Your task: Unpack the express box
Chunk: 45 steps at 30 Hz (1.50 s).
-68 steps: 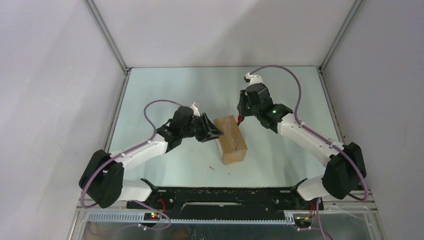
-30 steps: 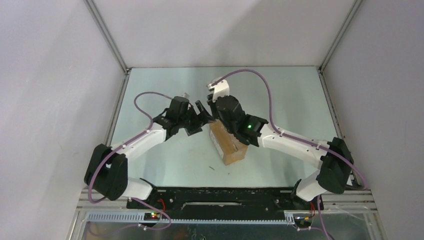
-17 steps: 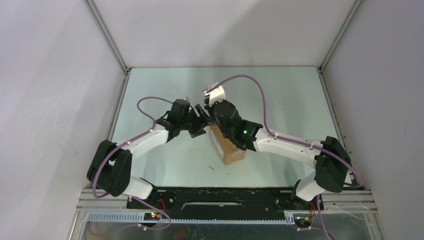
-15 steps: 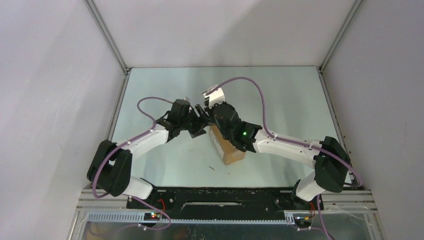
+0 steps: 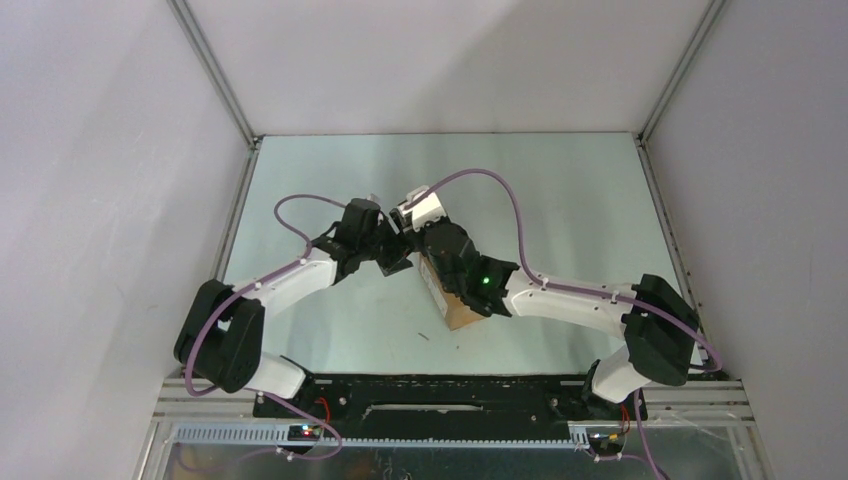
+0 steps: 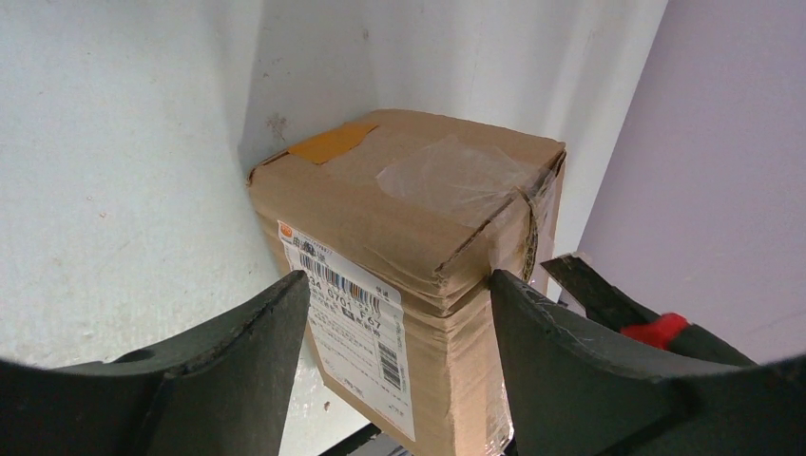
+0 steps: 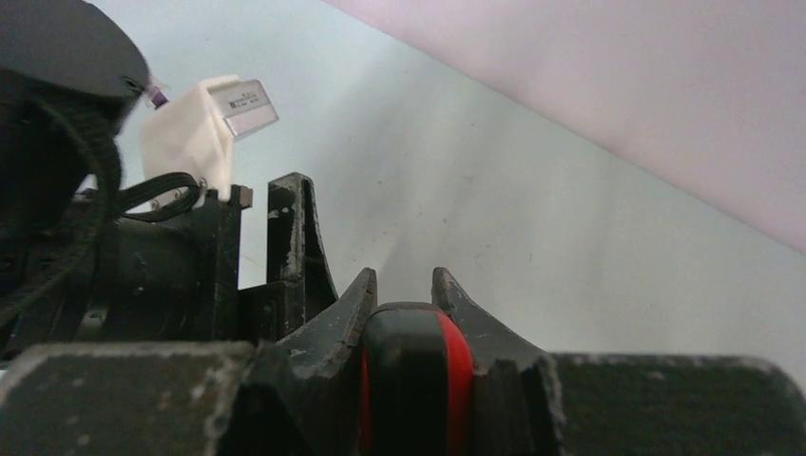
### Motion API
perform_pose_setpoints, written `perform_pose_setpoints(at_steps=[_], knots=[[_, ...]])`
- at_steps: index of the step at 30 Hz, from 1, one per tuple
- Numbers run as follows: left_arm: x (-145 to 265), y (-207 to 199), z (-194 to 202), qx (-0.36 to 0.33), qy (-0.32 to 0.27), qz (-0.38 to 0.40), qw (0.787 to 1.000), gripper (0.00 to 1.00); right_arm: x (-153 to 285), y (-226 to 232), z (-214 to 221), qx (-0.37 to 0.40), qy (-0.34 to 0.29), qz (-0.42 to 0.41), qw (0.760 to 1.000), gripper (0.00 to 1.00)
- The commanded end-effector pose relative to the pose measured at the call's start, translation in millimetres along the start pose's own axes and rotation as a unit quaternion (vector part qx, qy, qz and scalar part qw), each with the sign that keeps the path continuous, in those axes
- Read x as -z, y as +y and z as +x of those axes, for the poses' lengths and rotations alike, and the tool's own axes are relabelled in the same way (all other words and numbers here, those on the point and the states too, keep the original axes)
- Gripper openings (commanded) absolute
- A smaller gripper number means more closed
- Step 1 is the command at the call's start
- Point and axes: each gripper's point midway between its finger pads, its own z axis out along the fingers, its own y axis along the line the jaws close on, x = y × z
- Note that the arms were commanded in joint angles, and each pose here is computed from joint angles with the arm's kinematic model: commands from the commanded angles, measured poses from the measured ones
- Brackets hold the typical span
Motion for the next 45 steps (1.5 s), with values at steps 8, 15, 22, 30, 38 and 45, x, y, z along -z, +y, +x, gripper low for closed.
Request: perform_pose_setpoints(at_steps=[8, 15, 22, 30, 38, 45], knots=[[-3, 11, 3, 0.009, 0.004, -0.015, 1.000, 0.73, 2, 1, -10, 0.014, -0.029, 0.026, 0.999, 0.00], [-2, 11, 3, 0.010, 0.004, -0.016, 1.000, 0.72, 2, 1, -3, 0.028, -0.025, 0.027, 0.999, 0.00], [-2, 13, 4, 0.012, 0.006, -0.017, 1.000, 0.72, 4, 4, 7, 0.045, -0.016, 0.028, 0.998, 0.00], [-2, 18, 3, 0.022, 0.000, -0.031, 0.999, 0.70, 13, 4, 8, 0.074, -0.018, 0.044, 0.996, 0.00], [-1, 20, 3, 0.036, -0.008, -0.032, 0.999, 0.68, 16, 10, 25, 0.084, 0.010, 0.030, 0.996, 0.00], [5, 2, 7, 0.065, -0.004, -0.001, 0.998, 0.68, 27, 14, 41, 0.047, 0.031, 0.008, 0.998, 0.00]])
